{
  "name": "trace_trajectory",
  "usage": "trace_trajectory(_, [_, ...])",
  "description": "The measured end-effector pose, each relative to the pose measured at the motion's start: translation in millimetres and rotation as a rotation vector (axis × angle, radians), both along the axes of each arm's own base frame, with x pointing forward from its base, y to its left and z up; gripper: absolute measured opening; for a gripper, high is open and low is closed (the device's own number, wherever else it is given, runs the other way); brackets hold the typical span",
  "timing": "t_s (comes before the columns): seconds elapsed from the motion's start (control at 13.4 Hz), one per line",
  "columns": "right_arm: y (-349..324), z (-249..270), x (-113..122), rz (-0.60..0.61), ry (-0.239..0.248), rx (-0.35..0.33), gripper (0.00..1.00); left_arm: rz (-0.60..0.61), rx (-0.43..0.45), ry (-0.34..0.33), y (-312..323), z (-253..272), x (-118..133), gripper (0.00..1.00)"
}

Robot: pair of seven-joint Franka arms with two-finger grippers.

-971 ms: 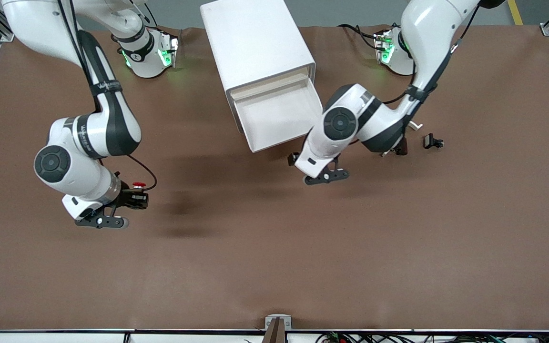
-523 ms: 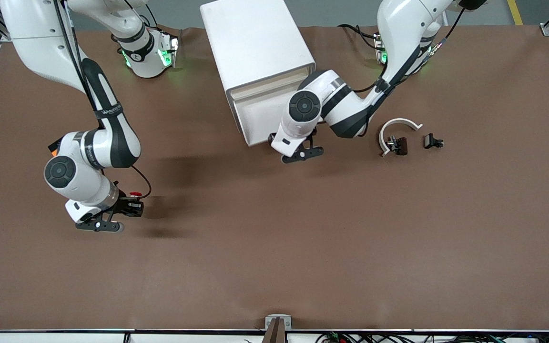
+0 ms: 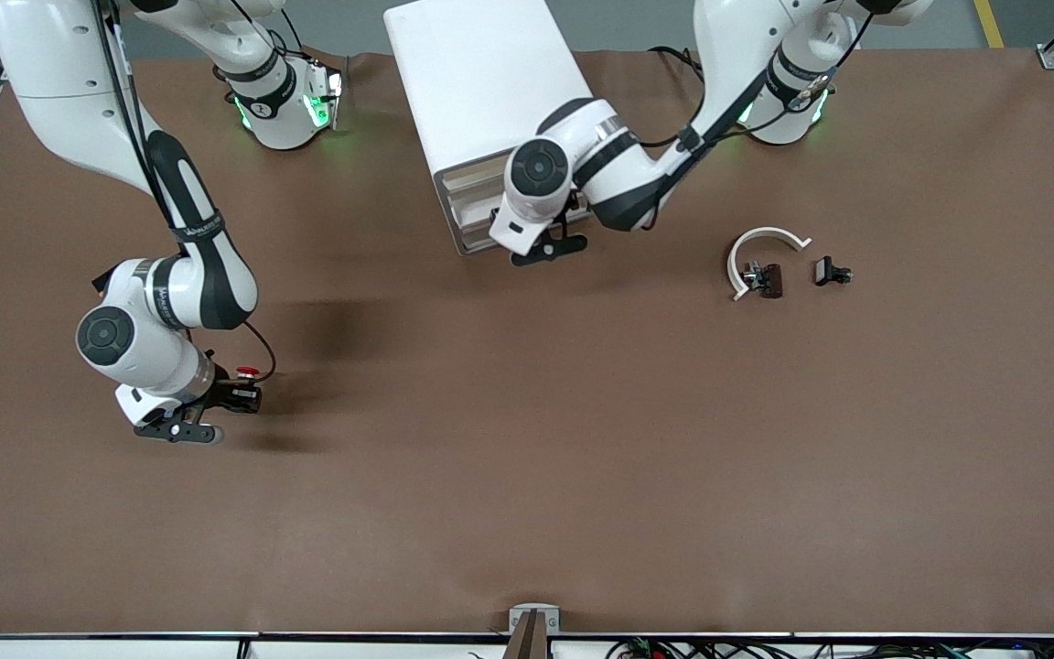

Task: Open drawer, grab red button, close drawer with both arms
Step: 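Push the drawer closed with the left gripper while the right gripper lowers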

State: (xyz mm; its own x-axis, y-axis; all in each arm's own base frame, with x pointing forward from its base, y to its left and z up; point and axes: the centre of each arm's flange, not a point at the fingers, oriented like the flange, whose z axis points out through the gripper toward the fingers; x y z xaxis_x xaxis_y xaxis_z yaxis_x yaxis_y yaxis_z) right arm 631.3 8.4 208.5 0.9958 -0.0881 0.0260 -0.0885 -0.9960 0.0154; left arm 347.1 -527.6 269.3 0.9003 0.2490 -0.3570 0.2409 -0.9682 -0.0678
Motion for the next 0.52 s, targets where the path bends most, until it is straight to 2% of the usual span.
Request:
trace_trajectory(0.07, [-9.1,-2.8,-0.1,0.012,0.001,-0.001,0.42,0.000,0.011,0.003,-6.6,-1.6,-12.1,1.00])
trace_trajectory(0.52, [-49.2,-27.0,-3.8,0.034,0.012,-0.006,0.42,0.029,0.023,0.000,-6.6,-1.5,-11.5,1.00])
